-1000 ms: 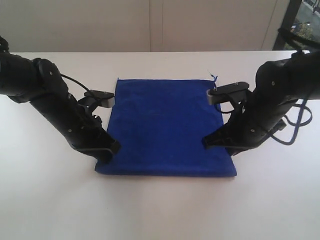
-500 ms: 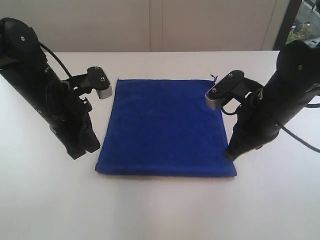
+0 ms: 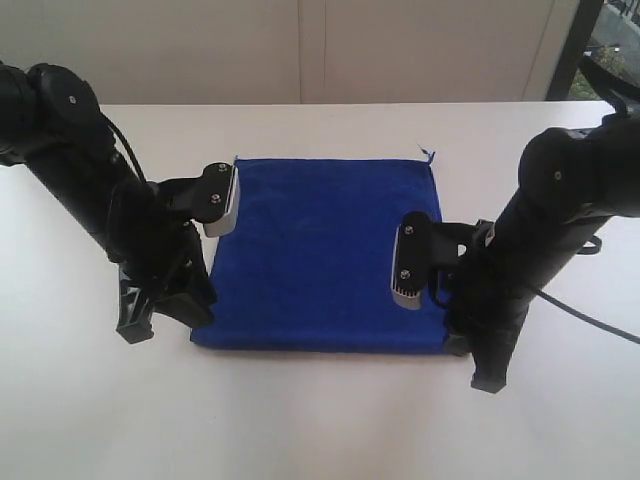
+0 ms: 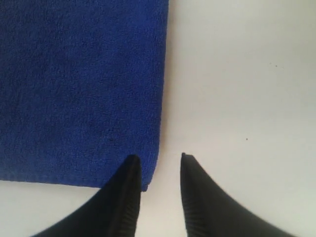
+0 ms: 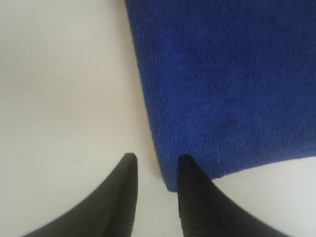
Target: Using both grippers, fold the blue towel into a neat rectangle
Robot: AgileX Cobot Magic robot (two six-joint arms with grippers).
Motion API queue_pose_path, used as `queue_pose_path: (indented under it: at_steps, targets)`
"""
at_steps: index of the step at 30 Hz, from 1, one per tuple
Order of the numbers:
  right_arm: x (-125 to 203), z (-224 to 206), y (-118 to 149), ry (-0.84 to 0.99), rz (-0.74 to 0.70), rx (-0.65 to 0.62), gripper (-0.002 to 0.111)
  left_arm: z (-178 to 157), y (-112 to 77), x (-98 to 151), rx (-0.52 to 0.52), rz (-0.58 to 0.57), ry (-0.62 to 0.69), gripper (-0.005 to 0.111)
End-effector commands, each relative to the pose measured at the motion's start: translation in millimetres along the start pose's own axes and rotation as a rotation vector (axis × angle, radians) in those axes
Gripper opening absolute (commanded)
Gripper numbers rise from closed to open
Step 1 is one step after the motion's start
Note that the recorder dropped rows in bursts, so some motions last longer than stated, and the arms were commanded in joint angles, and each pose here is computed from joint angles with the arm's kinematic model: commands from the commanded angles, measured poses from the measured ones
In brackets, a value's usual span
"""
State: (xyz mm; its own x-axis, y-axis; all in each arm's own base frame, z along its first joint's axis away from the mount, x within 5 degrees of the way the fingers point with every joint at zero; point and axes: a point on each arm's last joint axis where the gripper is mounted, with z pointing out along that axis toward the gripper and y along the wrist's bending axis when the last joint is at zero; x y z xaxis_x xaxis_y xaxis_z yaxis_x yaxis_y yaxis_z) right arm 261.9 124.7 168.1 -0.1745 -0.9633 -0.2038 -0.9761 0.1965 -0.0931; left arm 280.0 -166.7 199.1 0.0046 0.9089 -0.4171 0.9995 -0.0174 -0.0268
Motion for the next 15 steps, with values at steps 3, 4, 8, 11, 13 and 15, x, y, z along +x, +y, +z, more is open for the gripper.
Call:
queue_pose_path:
  at_steps: [3,4,8,11,13,15]
  targets:
    - [-1,1,-2,-0.011,-0.095,0.023,0.028,-1,-0.6,-2,-0.004,0.09,-0.01,0.038]
    - [-1,1,-2,-0.011,-0.095,0.023,0.028,-1,0.1,-2,-0.012,0.092,-0.008,0.04]
    - [-1,1,-2,-0.012,-0.1,0.026,0.028,1,0.9,-1,-0.009,0.091,-0.004,0.049]
    - [-1,1,-3,-0.017,-0.102,0.041,0.029,8,2.2,2,0.014,0.082,0.005,0.049]
    - [-1,1,-4,-0.013,-0.111,0.05,0.031,13,3.3,3,0.027,0.076,0.01,0.049]
    - [0,1,-5,-0.003,-0.127,0.057,0.035,18,4.5,5,0.037,0.07,0.016,0.049]
